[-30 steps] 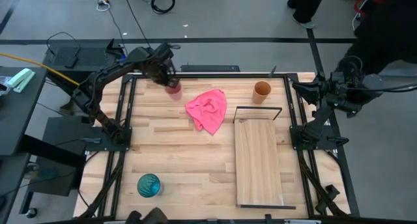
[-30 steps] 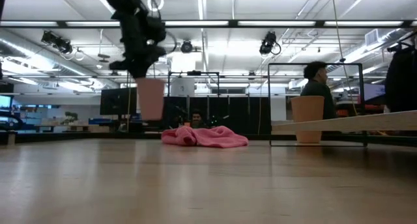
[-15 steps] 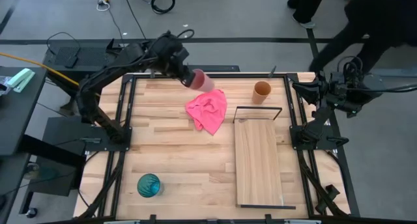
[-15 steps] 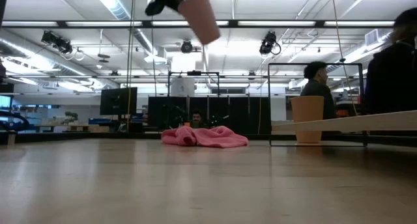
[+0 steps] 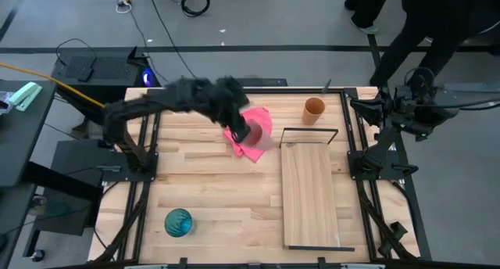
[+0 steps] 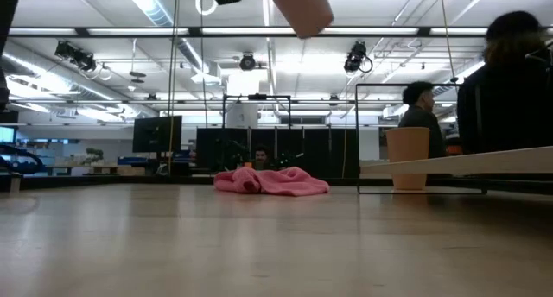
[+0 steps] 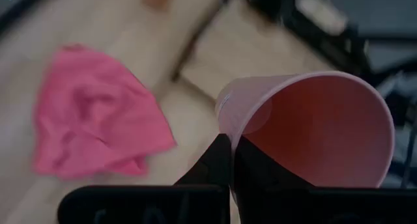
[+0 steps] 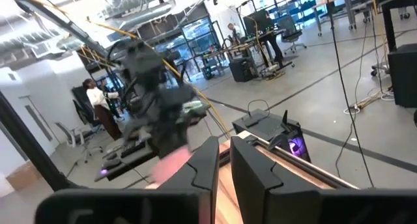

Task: Stack small to large cups/mugs on shelf
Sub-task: Move the pink plastic glass from the top left to the center of the table

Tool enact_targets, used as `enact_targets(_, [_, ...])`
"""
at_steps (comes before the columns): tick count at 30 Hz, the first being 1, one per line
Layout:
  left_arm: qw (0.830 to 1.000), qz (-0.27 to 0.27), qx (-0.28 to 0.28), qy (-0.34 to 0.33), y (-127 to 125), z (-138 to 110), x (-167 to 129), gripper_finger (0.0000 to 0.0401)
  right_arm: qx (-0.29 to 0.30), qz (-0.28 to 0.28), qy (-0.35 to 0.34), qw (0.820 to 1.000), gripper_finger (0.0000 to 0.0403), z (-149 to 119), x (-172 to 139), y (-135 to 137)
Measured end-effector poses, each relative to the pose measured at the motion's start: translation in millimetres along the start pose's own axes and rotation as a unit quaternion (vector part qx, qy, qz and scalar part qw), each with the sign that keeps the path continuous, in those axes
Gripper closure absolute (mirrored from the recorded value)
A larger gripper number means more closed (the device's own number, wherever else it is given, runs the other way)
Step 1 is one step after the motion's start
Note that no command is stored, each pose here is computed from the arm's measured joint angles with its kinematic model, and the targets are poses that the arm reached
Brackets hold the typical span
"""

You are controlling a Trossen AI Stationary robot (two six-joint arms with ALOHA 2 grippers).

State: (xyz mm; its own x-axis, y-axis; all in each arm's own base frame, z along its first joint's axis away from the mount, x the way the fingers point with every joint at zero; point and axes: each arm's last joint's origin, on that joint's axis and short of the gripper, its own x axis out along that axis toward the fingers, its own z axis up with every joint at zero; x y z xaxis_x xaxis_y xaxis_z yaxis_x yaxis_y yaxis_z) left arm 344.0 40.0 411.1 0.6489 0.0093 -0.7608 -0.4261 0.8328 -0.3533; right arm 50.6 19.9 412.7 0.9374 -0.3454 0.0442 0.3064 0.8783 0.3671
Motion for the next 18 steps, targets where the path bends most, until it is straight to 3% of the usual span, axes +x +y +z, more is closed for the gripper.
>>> enact_targets(10, [0.986, 0.042, 0.041, 0.156, -30.1, -34.8, 111.1, 0.0392, 0.004, 0.029, 0.057, 0.998, 0.0354, -19.7, 0.3, -0.6])
enact_targets(18, [0.978, 0.061, 0.038, 0.195, -26.6, -44.5, 155.9, 0.0392, 0.020, -0.001, 0.162, 0.987, 0.0354, -57.1, 4.4, 7.1])
